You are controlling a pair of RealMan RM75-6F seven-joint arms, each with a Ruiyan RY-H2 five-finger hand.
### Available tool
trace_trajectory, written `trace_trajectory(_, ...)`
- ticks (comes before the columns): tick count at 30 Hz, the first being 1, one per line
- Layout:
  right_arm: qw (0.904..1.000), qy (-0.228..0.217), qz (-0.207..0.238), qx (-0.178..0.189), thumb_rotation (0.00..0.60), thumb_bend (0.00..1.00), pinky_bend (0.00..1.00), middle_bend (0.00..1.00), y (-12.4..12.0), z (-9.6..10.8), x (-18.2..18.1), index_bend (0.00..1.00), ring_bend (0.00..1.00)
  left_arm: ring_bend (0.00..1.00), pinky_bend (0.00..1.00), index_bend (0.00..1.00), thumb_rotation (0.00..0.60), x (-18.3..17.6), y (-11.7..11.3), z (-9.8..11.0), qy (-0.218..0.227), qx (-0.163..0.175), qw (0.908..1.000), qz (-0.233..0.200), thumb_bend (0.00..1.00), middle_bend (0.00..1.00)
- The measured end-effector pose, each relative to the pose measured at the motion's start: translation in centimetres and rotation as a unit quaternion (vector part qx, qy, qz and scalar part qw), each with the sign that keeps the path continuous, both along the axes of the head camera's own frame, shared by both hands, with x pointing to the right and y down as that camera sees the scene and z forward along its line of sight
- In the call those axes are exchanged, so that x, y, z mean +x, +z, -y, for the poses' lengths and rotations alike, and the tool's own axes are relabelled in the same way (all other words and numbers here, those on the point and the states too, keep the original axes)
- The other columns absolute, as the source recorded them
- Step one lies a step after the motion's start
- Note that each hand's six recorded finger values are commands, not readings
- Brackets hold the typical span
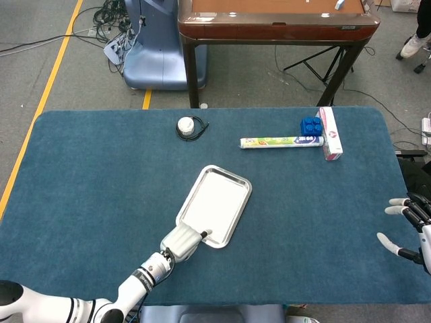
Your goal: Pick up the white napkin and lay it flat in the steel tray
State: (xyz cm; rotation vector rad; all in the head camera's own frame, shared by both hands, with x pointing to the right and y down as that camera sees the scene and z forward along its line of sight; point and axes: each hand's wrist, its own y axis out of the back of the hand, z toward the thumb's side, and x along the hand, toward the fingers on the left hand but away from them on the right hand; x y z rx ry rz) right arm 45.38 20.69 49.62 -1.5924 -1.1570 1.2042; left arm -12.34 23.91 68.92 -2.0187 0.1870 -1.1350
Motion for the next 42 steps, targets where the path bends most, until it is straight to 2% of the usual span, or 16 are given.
trace_trajectory(8, 1.0, 0.001, -0.001, -0.001, 0.6, 0.17, 0.55, 0.35, 0.1, 0.1, 0.1, 0.42, 0.19, 1.0, 1.0, 0.19, 0.6, 0.4, 0.6, -0.2, 0.009, 0.0, 0.9998, 0.018, 0.59, 1.0)
trace_trajectory(28, 1.0, 0.001, 0.0, -0.002, 0.6, 0.17, 0.55, 0.35, 0.0, 0.1, 0.1, 0.42, 0.19, 1.0, 1.0, 0.19, 0.6, 0.9, 1.0, 0.2, -0.005, 0.013, 0.9997, 0.021, 0.59, 1.0)
trace_trajectory(38, 1.0, -0.002, -0.003, -0.002, 0.6, 0.17, 0.55, 0.35, 0.1, 0.0, -0.1, 0.42, 0.19, 0.99, 1.0, 0.2, 0.6, -1.5, -1.5, 1.5, -0.028, 0.043, 0.9986, 0.008, 0.59, 1.0)
trace_trajectory(42, 1.0, -0.004, -0.008, -0.004, 0.6, 0.17, 0.55, 0.35, 0.3, -0.1, -0.2, 0.42, 0.19, 0.92, 1.0, 0.18, 0.6, -3.7, -2.9, 2.4, -0.048, 0.059, 0.9971, 0.007, 0.59, 0.99)
